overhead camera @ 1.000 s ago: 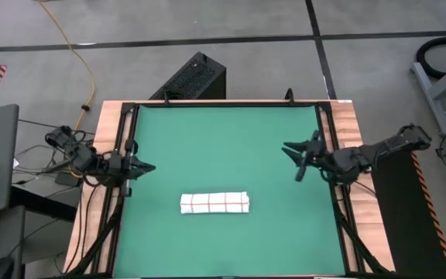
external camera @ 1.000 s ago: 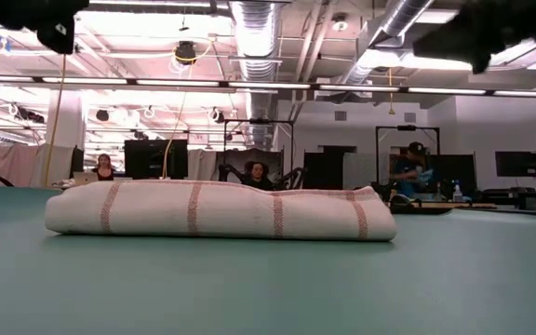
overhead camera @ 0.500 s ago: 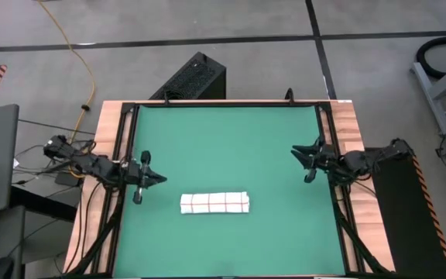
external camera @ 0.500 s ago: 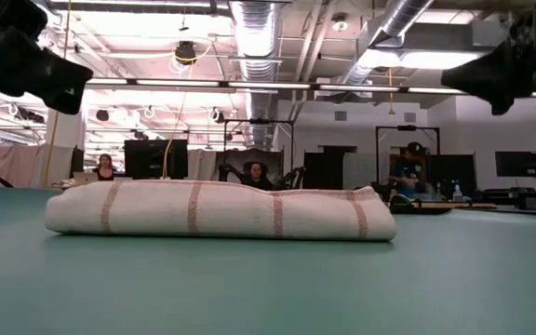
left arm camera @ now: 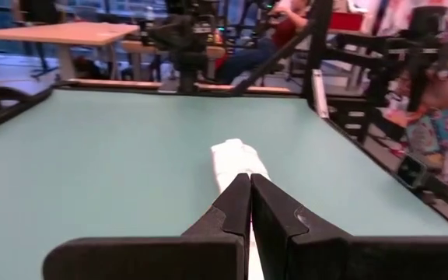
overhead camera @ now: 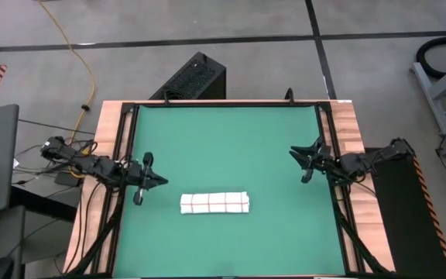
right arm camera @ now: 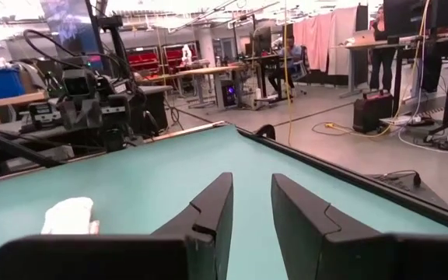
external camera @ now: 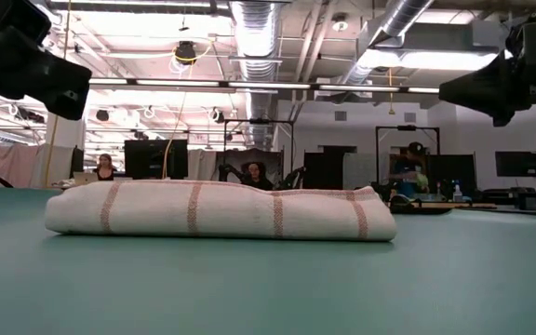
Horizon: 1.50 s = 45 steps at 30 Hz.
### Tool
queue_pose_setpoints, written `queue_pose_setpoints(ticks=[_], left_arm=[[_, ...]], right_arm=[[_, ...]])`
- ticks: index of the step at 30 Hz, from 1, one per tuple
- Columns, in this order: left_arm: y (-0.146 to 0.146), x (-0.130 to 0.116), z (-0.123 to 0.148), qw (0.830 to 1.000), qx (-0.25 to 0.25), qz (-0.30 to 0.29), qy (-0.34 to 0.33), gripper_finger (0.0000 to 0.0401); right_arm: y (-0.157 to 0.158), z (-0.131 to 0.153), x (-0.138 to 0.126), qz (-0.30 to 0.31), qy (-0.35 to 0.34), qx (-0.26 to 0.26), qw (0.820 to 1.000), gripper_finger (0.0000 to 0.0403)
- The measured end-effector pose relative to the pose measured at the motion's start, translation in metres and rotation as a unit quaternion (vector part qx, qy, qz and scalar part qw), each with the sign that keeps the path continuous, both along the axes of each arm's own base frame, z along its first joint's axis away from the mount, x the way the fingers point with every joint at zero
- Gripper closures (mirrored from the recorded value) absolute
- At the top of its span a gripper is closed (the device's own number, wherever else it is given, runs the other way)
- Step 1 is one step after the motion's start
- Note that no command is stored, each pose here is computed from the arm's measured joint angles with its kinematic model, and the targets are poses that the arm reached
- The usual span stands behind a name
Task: Roll towel
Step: Return to Home Position
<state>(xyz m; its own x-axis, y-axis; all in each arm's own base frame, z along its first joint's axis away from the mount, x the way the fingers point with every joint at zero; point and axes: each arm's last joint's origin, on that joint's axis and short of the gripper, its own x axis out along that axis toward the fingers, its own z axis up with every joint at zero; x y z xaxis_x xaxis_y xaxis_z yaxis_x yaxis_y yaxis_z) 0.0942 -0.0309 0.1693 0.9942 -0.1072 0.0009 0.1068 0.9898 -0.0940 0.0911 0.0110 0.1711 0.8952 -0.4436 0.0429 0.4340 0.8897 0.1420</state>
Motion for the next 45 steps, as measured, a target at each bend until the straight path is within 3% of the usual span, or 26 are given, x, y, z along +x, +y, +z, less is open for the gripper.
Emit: queue_pose_setpoints(ticks=[45], left_arm=[[0.0005,0.0,0.0001,1.0,0.001,0.008,-0.001,0.0401]], right_arm=[[0.0004,-0.0013,0.0003,0.005,0.004,-0.002,1.0,0.0291]])
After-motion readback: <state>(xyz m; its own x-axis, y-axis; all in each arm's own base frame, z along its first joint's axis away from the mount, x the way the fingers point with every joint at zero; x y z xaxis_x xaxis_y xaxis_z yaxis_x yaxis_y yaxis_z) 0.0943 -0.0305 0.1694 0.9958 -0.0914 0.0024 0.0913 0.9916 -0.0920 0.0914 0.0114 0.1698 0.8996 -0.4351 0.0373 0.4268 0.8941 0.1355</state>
